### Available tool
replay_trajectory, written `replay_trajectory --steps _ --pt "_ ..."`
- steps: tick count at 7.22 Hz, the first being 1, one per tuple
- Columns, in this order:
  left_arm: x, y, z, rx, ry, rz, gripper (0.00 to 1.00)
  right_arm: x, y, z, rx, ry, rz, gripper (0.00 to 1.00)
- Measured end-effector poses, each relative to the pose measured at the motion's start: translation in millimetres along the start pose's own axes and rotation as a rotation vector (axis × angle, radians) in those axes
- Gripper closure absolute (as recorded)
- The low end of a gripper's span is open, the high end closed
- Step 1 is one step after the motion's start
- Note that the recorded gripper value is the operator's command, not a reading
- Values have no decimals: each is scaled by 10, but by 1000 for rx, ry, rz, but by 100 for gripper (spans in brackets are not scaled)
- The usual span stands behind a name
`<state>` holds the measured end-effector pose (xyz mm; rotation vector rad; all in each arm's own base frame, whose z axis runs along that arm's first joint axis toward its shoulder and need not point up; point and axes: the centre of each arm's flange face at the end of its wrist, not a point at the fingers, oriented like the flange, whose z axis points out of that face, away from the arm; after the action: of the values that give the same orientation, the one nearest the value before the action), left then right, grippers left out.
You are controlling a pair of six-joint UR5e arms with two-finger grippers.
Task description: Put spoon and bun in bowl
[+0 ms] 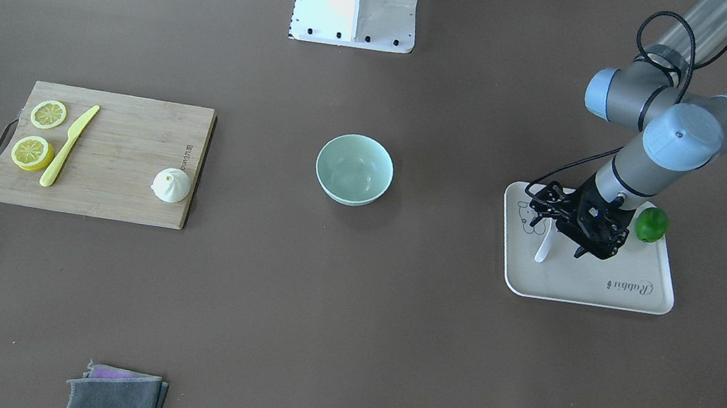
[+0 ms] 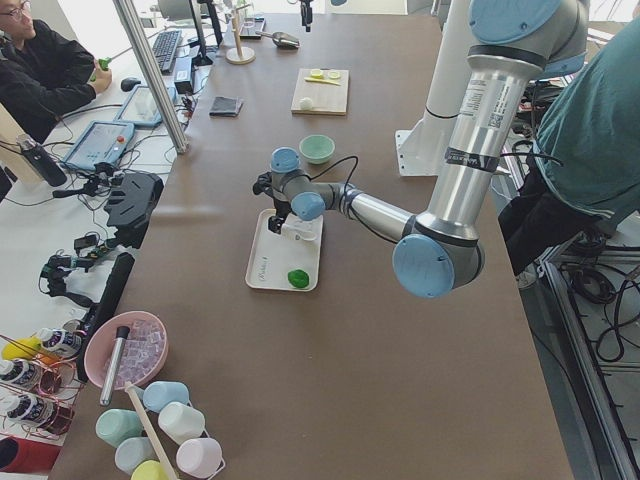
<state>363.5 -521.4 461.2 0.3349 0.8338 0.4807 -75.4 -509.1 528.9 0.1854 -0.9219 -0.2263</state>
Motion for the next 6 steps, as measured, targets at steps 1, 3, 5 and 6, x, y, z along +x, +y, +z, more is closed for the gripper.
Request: replay_trajectory --steps 1,3,5,6 --pt "-3 1 52 -8 -2 -2 34 -10 2 11 -2 -3 -1 0" --pt "8 7 87 -13 -1 -2 44 -30 5 29 -8 -12 -3 0" --pt "30 14 97 -16 1 -1 53 -71 8 76 -17 -20 -10 0" --pt "33 16 97 -16 1 0 53 -125 4 126 -25 -24 -22 0"
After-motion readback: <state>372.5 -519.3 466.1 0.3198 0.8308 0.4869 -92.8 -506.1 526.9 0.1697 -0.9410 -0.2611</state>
